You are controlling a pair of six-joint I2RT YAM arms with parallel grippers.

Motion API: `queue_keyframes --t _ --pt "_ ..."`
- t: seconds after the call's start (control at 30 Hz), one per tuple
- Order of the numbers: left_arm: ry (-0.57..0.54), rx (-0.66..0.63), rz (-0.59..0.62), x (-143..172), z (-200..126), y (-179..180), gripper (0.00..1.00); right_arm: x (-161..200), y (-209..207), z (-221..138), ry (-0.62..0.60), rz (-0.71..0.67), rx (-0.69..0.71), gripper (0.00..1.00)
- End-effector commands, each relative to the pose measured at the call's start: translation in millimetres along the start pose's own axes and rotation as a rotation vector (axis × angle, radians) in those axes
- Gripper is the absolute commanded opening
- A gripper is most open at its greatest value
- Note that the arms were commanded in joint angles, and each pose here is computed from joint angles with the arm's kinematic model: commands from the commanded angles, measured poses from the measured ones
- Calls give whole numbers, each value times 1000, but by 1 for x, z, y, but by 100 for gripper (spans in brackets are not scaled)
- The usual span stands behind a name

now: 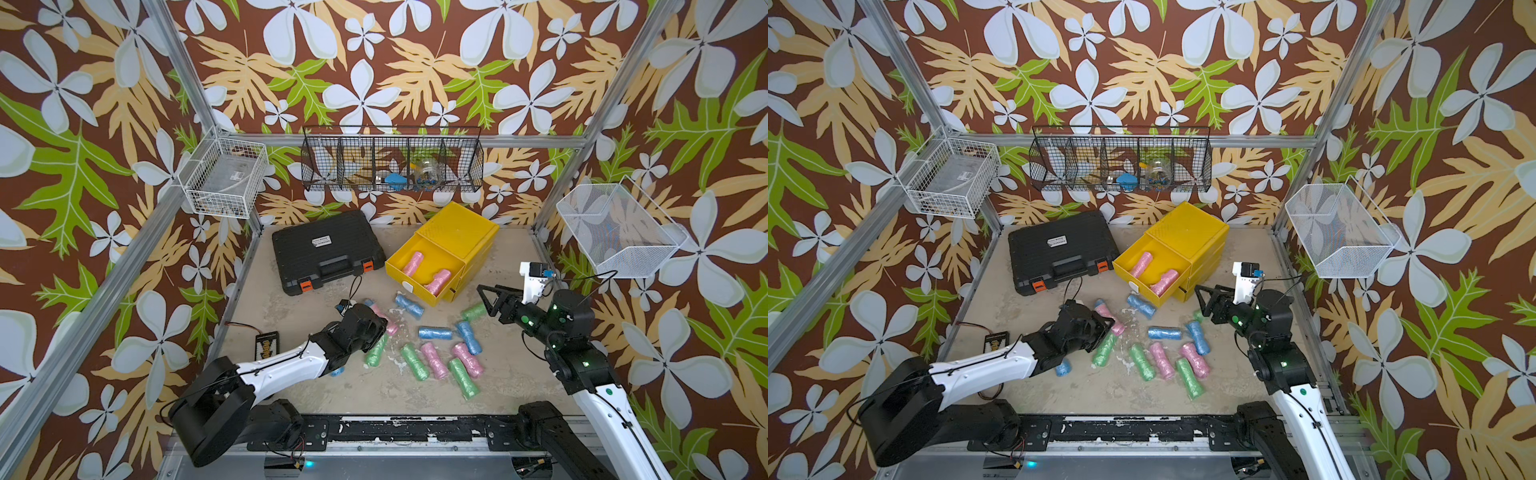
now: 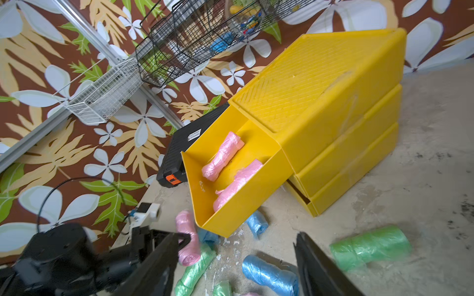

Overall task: Sort the rolls of trash bags by color and place them into the drawer
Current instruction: Pick up the roll of trash bags from the center of the board, then place the roll of trash bags in the drawer.

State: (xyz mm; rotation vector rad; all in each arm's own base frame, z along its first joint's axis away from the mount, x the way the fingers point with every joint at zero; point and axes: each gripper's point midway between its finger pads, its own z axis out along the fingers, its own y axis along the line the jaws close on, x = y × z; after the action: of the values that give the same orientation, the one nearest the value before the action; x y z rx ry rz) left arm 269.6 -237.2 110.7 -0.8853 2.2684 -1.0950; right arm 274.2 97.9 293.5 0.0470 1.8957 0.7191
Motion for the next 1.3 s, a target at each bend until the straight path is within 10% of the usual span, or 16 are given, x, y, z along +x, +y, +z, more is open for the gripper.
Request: queue_keyframes --t 0.0,0.57,0.9,1.27 --pt "-23 63 93 -6 -18 -14 0 -12 -32 -2 -23 31 208 77" --pt "0 168 864 -21 -101 -173 0 -7 -17 21 115 -59 116 69" --pt "185 109 1209 -7 -41 -231 0 -15 11 25 113 -110 -33 69" --pt "292 -60 1410 -4 48 -219 0 -17 10 26 99 -108 -27 71"
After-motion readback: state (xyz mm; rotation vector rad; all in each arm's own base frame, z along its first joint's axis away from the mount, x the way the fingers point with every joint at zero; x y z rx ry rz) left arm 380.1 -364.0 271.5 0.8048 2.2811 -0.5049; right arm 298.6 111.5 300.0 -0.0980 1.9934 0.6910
